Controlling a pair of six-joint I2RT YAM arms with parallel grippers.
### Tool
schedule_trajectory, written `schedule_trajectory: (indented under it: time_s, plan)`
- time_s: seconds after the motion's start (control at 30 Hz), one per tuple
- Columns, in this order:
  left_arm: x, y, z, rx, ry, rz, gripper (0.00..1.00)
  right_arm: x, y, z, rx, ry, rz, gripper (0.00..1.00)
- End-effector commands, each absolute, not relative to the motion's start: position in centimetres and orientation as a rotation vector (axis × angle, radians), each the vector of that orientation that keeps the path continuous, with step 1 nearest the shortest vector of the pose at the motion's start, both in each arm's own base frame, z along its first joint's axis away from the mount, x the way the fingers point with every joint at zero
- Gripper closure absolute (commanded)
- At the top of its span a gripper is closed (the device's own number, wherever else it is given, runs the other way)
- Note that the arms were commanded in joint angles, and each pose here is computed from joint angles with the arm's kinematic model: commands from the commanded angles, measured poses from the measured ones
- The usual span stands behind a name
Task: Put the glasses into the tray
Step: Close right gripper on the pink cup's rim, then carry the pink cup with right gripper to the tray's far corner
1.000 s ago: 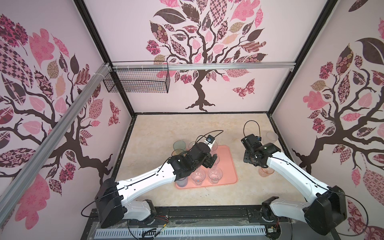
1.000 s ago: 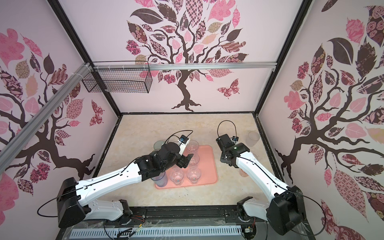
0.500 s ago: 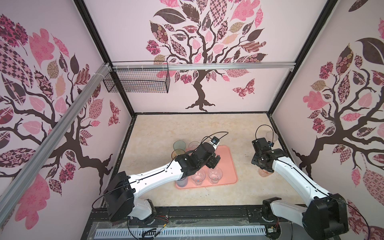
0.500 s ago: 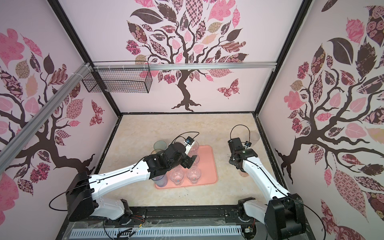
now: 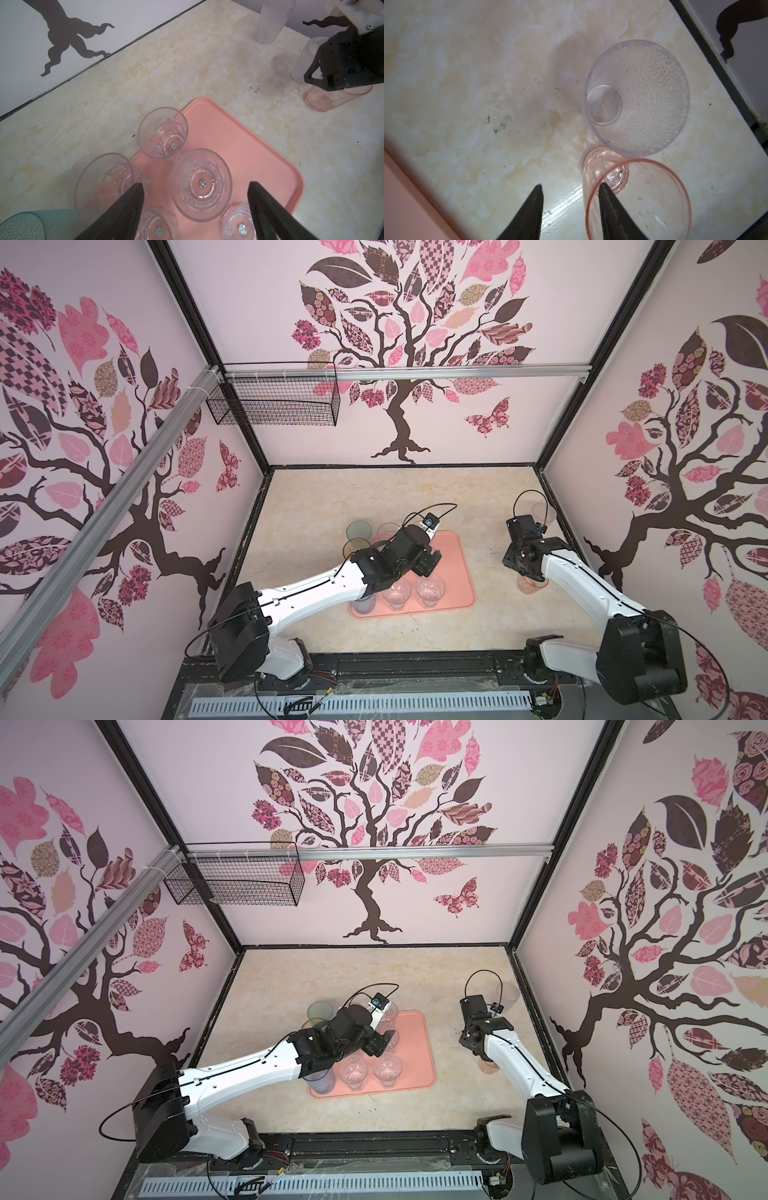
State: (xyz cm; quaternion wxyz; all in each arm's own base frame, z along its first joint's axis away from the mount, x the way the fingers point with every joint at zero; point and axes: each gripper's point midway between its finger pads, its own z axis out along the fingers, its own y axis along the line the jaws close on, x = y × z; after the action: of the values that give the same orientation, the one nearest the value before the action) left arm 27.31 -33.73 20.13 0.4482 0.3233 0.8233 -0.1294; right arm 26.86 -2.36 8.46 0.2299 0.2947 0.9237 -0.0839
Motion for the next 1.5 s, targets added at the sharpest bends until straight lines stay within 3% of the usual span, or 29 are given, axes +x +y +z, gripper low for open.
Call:
schedule_trajectory:
  time_s: [0.0, 0.57, 1.1, 1.47]
  plan:
    - [27.8, -34.0, 21.9, 0.749, 2.004, -0.344, 0.17, 27.1, -2.3, 8.0, 0.802, 2.545, -0.223, 0.59]
    - [28.1, -33.6, 22.0, 0.741, 2.004, -0.31, 0.17, 26.8, -0.8, 6.9, 0.779, 2.61, -0.12, 0.91]
    - [28.6, -33.4, 22.2, 0.733, 1.99, -0.275, 0.17, 28.0, 1.2, 8.5, 0.726, 2.611, 0.035, 0.98]
    - [29.3, -33.1, 22.6, 0.723, 1.972, -0.218, 0.16, 30.0, 3.1, 12.6, 0.643, 2.552, 0.206, 0.99]
